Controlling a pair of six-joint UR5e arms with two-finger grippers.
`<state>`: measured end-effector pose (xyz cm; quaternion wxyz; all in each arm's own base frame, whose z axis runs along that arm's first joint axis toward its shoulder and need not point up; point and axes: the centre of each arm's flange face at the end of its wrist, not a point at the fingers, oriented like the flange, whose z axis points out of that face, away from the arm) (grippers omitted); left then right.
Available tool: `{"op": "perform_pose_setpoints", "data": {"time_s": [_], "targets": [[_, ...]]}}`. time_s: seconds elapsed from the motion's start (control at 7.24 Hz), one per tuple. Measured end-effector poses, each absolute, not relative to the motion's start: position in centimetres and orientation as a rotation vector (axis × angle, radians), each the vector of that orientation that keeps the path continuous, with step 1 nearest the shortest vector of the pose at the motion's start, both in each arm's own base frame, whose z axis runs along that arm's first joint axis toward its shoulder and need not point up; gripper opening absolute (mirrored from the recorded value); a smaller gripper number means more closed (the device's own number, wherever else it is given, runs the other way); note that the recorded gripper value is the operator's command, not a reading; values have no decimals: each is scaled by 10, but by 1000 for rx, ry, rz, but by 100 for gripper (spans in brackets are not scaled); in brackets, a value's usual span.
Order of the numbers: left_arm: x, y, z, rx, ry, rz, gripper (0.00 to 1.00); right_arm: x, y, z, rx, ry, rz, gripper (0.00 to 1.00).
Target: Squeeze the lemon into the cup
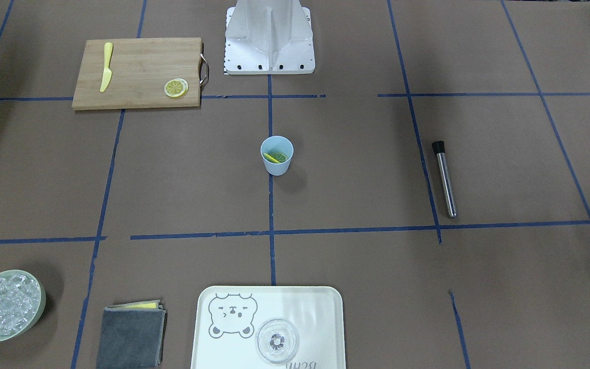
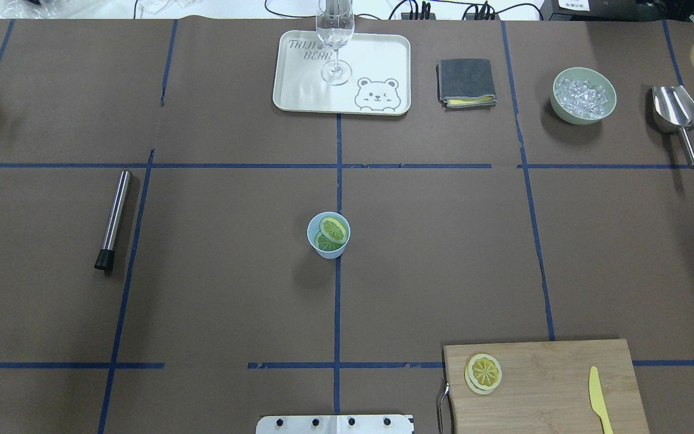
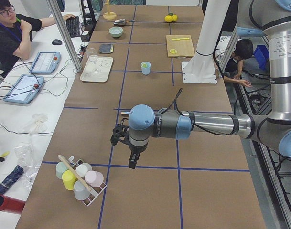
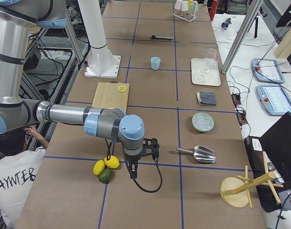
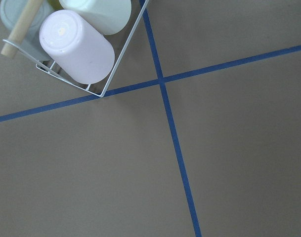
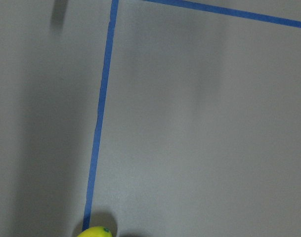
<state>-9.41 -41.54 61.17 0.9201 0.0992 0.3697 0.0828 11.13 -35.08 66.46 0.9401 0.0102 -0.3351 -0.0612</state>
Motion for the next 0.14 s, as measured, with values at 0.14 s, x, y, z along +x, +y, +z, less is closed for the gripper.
{"op": "perform_pose_setpoints", "data": {"time_s": [0.14], "targets": [[-94, -415, 612, 202, 760, 169, 100, 111, -351, 665, 21, -684, -125, 100]]}}
